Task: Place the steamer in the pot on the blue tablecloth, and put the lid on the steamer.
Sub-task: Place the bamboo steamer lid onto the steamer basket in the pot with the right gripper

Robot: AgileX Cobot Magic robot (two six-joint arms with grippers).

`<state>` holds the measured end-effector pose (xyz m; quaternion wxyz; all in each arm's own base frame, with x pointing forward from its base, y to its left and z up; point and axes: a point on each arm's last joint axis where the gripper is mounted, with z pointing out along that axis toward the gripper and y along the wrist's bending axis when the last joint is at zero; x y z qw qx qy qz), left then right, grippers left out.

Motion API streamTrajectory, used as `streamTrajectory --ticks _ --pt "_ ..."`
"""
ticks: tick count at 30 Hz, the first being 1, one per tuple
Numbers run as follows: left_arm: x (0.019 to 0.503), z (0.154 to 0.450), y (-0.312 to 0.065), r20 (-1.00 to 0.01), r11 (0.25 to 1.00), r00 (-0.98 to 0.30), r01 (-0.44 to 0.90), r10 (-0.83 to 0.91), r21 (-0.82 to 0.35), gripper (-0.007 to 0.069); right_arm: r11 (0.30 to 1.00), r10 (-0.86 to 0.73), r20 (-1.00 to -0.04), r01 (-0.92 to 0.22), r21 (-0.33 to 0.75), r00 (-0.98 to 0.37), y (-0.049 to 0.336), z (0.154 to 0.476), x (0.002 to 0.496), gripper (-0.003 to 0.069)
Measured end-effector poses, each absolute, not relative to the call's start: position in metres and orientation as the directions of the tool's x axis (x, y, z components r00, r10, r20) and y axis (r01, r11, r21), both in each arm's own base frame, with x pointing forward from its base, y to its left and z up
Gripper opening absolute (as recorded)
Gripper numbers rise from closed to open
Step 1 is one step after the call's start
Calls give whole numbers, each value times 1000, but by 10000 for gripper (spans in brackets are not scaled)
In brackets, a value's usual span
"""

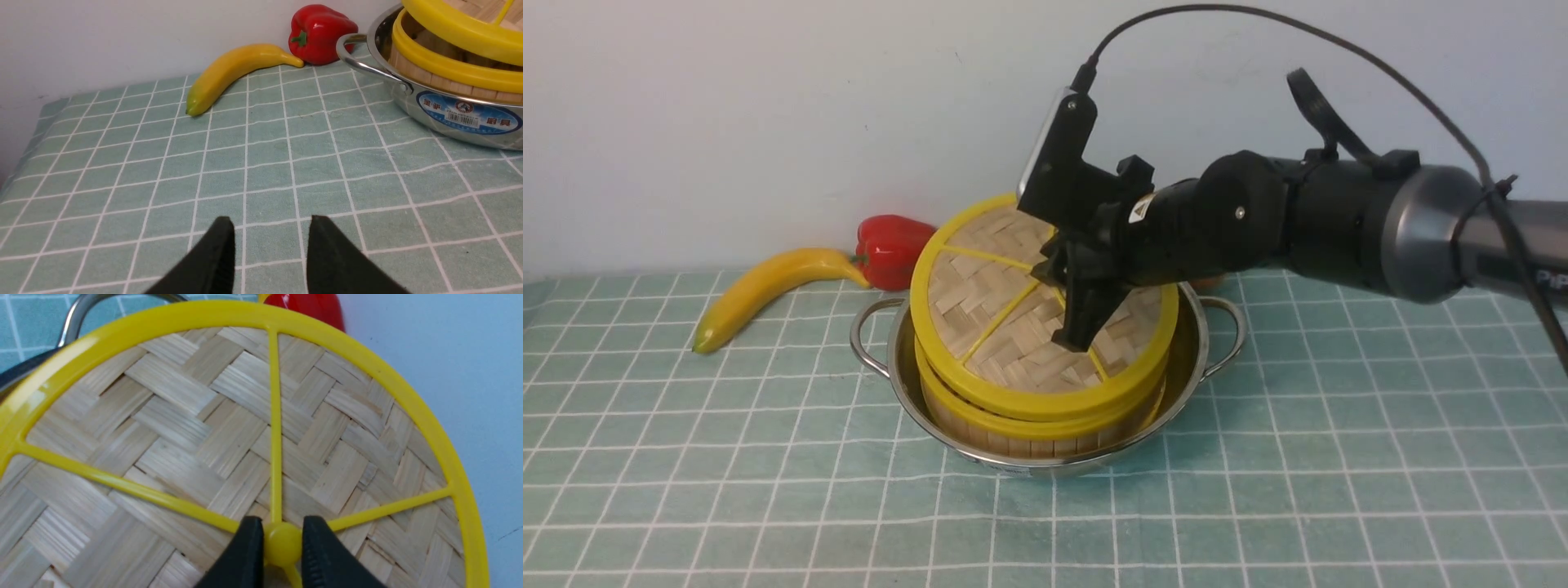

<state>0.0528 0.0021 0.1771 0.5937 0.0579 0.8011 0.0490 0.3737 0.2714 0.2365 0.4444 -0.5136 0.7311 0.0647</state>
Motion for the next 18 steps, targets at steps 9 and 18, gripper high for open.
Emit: streamTrajectory --ticks 9,18 --pt "53 177 2 -946 988 -288 35 151 147 243 446 -704 -704 -829 -337 -93 271 234 371 133" --pt "53 177 2 -946 988 -288 35 151 147 243 471 -690 -719 -805 -361 -82 272 233 375 133"
